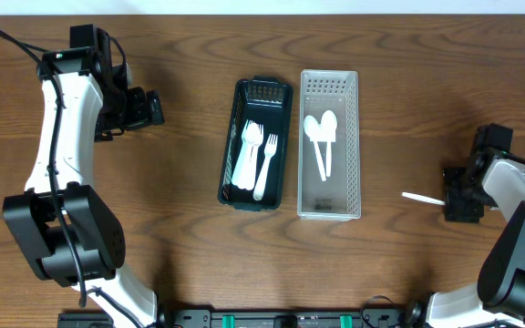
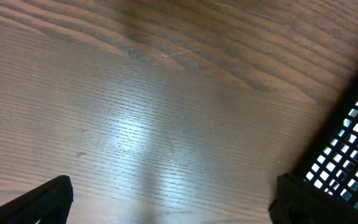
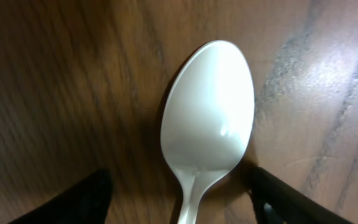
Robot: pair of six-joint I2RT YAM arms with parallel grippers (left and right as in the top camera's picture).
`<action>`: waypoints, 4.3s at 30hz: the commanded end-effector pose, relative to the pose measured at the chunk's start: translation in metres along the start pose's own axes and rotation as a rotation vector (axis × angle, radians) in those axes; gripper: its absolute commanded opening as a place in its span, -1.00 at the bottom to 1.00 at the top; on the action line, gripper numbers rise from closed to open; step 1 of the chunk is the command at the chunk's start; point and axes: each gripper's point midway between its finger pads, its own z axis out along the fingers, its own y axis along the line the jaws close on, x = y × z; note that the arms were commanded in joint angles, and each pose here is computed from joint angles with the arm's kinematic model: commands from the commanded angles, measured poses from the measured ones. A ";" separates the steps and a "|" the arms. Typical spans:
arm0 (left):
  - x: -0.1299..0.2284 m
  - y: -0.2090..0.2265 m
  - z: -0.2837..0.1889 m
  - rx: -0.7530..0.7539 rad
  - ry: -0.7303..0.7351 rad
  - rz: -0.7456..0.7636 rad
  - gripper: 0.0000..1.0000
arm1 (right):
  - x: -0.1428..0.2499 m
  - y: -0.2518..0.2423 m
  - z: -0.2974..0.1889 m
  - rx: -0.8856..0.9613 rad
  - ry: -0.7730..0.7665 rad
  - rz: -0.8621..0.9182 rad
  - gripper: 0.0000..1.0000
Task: Pack container
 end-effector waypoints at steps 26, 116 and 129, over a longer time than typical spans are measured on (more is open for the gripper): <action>0.002 0.001 0.003 -0.006 0.013 0.010 0.96 | 0.023 -0.040 0.011 0.144 0.095 -0.012 -0.49; 0.001 0.000 -0.018 -0.026 -0.046 0.026 0.96 | 0.271 0.170 -0.155 -0.433 -0.035 -1.776 -0.13; -0.022 -0.067 -0.144 -0.137 -0.571 0.304 0.96 | 0.161 0.243 -0.237 -0.528 -0.390 -1.460 0.05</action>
